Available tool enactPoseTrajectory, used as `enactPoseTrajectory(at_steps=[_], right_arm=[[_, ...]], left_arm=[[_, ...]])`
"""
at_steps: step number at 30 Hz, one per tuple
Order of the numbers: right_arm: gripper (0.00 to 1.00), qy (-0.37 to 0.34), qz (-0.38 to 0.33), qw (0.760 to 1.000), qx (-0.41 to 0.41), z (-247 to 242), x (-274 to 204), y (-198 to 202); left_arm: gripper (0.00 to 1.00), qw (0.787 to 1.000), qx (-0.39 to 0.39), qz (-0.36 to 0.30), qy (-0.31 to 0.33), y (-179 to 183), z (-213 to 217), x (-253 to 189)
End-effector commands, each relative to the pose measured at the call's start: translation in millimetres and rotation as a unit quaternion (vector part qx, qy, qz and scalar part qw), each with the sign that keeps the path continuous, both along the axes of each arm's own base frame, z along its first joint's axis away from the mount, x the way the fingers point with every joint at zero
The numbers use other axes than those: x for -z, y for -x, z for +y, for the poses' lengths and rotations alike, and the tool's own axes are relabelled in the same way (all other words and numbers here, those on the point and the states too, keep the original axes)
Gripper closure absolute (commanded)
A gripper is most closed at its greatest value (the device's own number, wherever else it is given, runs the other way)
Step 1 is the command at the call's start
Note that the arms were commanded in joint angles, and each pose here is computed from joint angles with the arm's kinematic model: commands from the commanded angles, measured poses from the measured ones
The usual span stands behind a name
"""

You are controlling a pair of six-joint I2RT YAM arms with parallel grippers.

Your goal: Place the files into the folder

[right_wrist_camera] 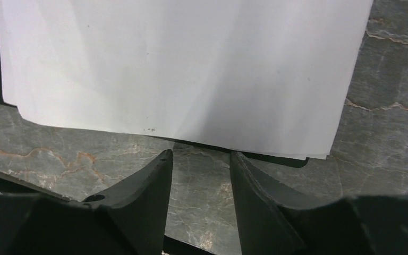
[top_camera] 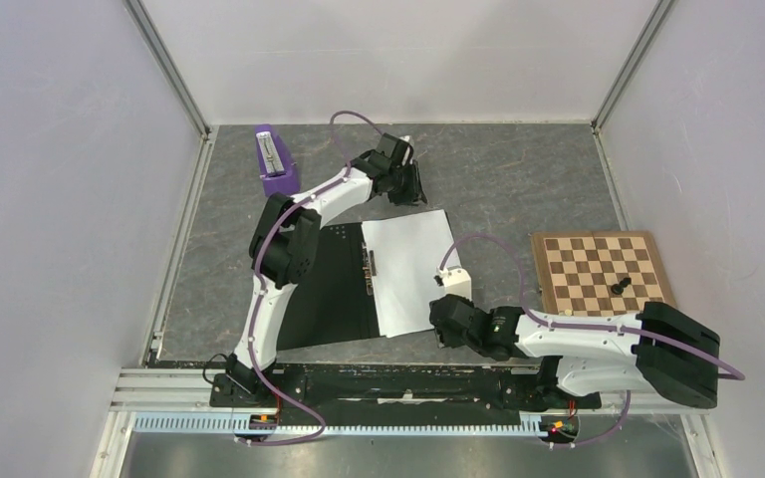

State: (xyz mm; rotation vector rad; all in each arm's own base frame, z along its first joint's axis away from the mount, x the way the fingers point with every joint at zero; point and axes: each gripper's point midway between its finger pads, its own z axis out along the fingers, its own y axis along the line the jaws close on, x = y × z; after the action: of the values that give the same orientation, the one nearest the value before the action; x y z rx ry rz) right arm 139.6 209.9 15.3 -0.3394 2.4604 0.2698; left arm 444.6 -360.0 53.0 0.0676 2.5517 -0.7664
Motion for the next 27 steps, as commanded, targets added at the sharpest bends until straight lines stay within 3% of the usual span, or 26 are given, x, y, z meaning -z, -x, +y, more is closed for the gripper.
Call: enactPoseTrajectory(at_steps=[1,9,15,21,27], right_arm=[[0.49,0.012,0.025,0.999,-0.042,-5.0,7.7,13.3],[0.21,-0.023,0.015,0.993,-0.115,14.4,-27.8,18.4],[0.12,-0.019,-0.012,0.998,-0.052,-12.6,-43.9,-41.5],[0.05,-0.058,-0.042,0.997,-0.006,-25.9,-59.3,-101.3],[0.13,-0.110,-0.037,0.993,0.010,-34.1,-48.3,-125.6]], left_arm=[[0.63,0.997,0.021,-0.066,0.018,-14.1,-2.5,-73.4],[0.55,0.996,-0.034,-0.079,-0.020,21.1,51.1,-120.1],[0.56,0.994,-0.076,-0.061,-0.056,90.4,111.1,-111.2],[0.71,0.995,-0.086,-0.010,-0.046,163.7,144.9,-74.7],[0.95,0.995,-0.081,0.042,-0.038,208.0,148.3,-31.7]])
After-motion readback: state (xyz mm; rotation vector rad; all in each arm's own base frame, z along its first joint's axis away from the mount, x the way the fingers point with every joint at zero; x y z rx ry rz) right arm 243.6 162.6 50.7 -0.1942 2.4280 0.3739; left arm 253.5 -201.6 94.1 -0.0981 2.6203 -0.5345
